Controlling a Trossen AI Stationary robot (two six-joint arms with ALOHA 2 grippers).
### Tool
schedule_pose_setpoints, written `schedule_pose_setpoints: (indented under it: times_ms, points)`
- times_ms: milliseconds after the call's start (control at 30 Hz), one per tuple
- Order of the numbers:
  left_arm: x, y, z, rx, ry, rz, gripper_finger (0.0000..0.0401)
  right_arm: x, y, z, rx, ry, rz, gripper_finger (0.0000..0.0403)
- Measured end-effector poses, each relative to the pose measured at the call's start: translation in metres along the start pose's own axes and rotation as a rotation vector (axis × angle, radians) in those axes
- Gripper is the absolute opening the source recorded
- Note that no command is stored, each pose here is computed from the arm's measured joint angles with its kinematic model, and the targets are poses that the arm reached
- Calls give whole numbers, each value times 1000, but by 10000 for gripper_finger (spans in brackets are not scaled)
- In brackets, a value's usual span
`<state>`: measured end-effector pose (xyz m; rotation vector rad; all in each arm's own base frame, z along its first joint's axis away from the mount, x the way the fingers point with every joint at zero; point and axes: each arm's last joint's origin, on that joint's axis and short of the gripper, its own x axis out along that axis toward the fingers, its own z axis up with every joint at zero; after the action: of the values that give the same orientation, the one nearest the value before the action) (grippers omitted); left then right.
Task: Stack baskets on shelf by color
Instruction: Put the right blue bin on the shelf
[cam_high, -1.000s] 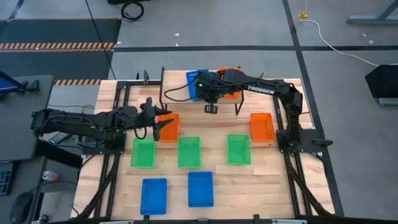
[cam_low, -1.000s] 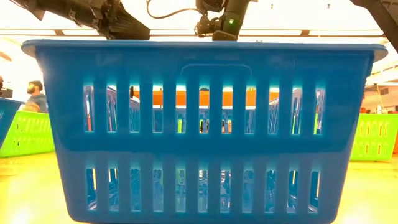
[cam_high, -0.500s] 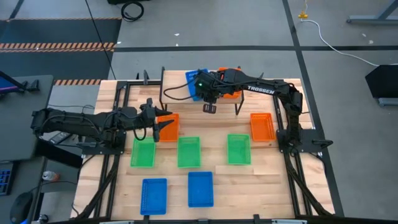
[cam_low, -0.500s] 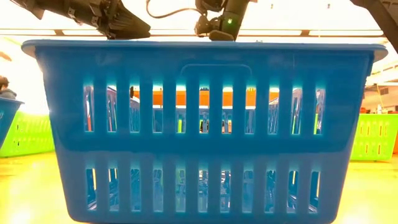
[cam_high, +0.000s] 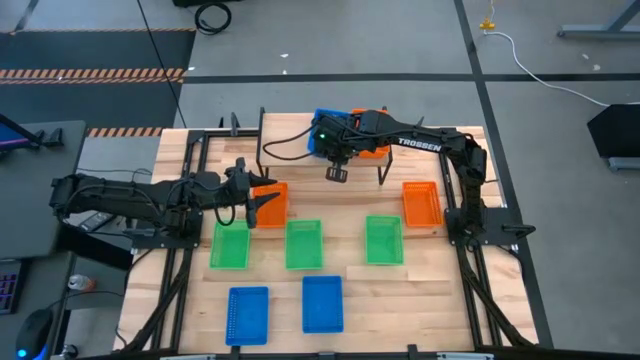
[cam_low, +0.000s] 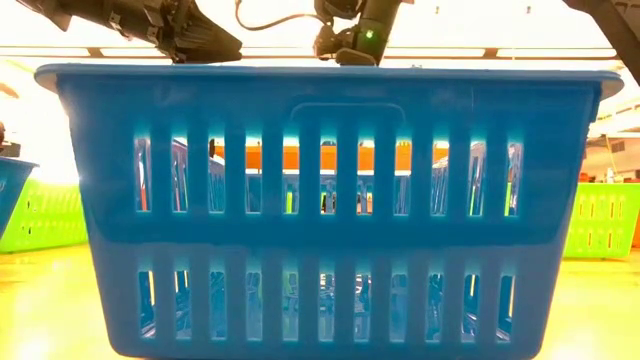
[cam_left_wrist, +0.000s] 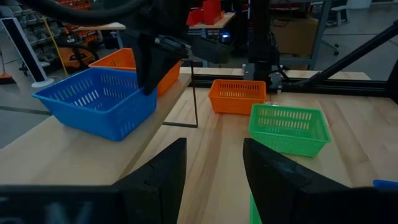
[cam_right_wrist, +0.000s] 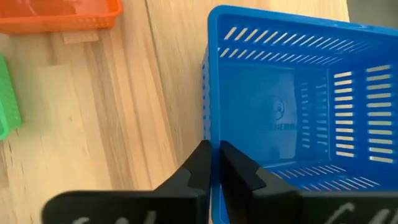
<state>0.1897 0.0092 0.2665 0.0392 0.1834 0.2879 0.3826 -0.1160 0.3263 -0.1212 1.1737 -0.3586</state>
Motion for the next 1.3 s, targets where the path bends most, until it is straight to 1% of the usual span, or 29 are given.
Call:
schedule_pose_setpoints:
  times_ms: [133, 233, 333, 500, 633, 833, 967, 1100, 1300]
  points:
    - [0, 0, 0, 0, 0, 0, 167, 0, 0, 0, -63, 5, 1, 70]
    - [0, 0, 0, 0, 0, 0, 167, 0, 0, -2, -106, 21, 5, 72]
    - [0, 0, 0, 0, 0, 0, 167, 0, 1, -4, -147, 38, 9, 59]
    - [0, 0, 0, 0, 0, 0, 167, 0, 1, -4, -160, 39, 9, 20]
    - [0, 0, 0, 0, 0, 0, 167, 0, 1, -4, -163, 40, 9, 16]
    - [0, 0, 0, 0, 0, 0, 167, 0, 1, -4, -160, 43, 12, 47]
    - [0, 0, 0, 0, 1, 0, 167, 0, 0, -4, -152, 46, -2, 50]
    - [0, 0, 0, 0, 1, 0, 167, 0, -1, -5, -156, 59, -52, 53]
    - [0, 0, 0, 0, 1, 0, 167, -9, 2, -4, -167, 45, -53, 75]
